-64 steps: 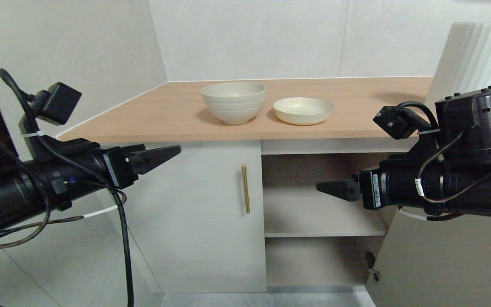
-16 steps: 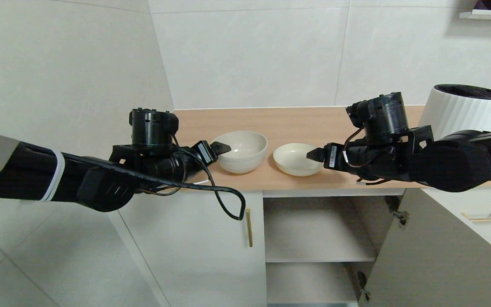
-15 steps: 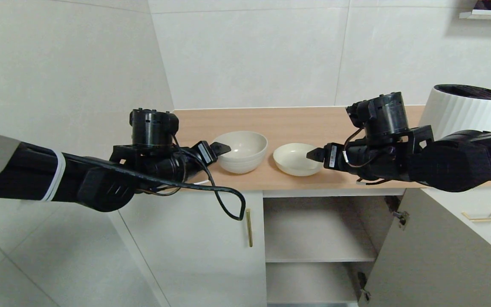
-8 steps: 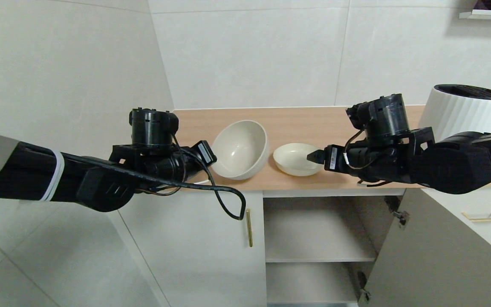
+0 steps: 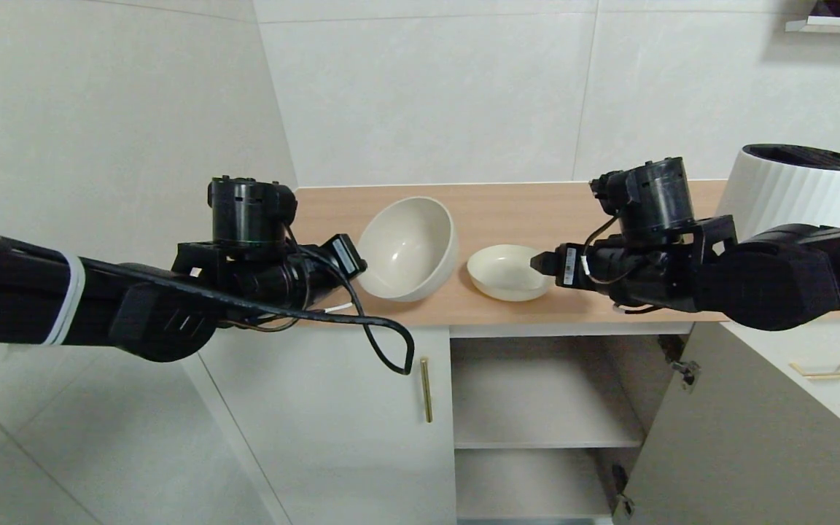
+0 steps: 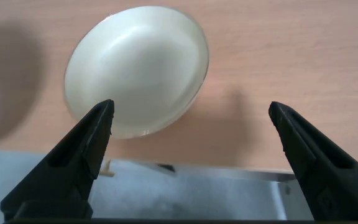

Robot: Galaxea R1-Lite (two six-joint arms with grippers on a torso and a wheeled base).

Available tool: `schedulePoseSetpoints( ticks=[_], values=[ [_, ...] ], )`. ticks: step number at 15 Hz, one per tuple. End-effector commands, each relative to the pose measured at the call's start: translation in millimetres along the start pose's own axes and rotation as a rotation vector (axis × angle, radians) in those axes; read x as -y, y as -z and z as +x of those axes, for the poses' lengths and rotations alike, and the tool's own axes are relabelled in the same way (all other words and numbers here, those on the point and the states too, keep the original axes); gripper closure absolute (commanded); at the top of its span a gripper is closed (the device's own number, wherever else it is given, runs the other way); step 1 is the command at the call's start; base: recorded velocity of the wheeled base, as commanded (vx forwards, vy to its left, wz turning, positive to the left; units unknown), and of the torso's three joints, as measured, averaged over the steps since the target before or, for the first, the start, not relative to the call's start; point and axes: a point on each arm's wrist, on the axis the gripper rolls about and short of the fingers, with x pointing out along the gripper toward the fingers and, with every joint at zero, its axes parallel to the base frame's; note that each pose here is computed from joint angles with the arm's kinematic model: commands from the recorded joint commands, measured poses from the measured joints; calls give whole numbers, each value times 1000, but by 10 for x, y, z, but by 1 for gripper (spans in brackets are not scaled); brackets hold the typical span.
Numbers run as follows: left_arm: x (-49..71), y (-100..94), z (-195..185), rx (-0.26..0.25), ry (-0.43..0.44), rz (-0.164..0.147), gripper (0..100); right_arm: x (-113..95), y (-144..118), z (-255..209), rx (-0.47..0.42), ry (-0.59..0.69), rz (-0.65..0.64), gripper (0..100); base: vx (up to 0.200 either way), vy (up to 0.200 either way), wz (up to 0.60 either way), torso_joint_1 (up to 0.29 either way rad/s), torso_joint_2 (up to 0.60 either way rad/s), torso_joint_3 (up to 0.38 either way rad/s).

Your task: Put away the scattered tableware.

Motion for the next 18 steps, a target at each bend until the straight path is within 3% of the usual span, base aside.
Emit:
schedulePoseSetpoints(
  ticks=[1,4,5,17,18],
  values=[
    [46,-47,-129,11,25,1,100,-74,40,165,-20,36,-16,0,0,0,0,0,0,0],
    [69,-51,-254,-14,72,3,100,-104,59,290,-31,75,-26,0,0,0,0,0,0,0],
    [85,-38,-375,-57,138,6,100,-127,72,385,-23,101,-43,0,0,0,0,0,0,0],
    [73,-26,-379,-70,146,4,100,-103,159,594,-33,150,-56,0,0,0,0,0,0,0],
    [75,-29,-384,-68,147,4,100,-103,156,594,-33,150,-56,100,0,0,0,0,0,0]
  ],
)
